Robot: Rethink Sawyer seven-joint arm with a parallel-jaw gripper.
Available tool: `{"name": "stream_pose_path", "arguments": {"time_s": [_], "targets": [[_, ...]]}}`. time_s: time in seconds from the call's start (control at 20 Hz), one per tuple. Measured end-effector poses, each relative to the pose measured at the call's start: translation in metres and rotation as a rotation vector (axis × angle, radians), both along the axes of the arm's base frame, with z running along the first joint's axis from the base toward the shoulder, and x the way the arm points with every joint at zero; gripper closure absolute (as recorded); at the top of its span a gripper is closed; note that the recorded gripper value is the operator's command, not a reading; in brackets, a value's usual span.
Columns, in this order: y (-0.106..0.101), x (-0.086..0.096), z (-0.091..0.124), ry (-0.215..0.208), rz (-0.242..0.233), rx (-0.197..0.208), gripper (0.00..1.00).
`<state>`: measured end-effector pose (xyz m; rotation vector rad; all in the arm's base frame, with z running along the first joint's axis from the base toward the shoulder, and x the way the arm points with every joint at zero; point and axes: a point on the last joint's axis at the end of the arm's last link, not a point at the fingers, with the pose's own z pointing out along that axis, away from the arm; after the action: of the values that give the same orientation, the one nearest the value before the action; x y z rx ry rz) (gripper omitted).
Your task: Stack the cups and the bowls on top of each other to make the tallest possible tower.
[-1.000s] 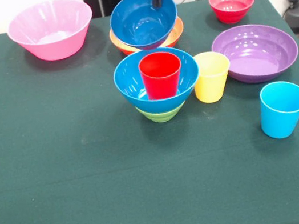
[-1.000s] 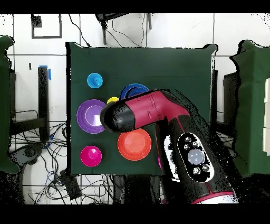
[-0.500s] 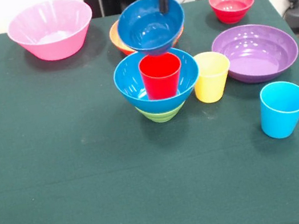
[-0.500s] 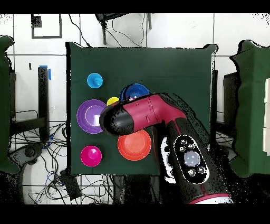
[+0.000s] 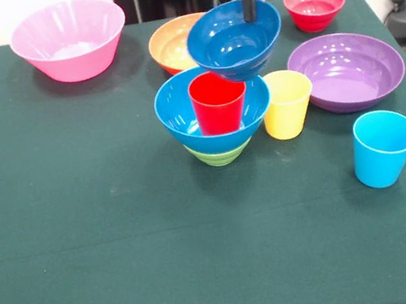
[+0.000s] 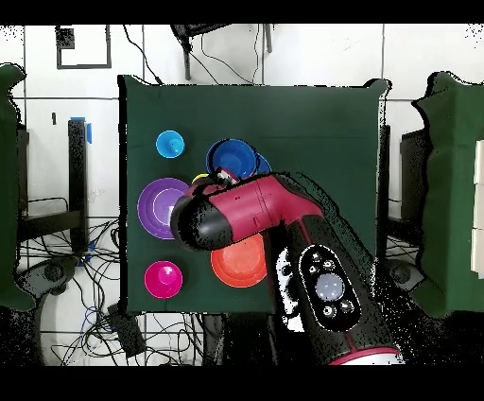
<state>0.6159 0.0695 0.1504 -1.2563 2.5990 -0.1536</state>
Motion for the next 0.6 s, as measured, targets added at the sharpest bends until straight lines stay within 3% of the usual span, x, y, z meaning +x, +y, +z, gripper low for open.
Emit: {"name": "stream_pose_path", "arguments": {"time_s": [0.2,0.6], "targets": [[0.005,-0.002,0.002,-0.014,0.01,-0.013,1.0],[0.009,-0.013,0.008,-0.039,0.028,-0.088,1.0]]}}
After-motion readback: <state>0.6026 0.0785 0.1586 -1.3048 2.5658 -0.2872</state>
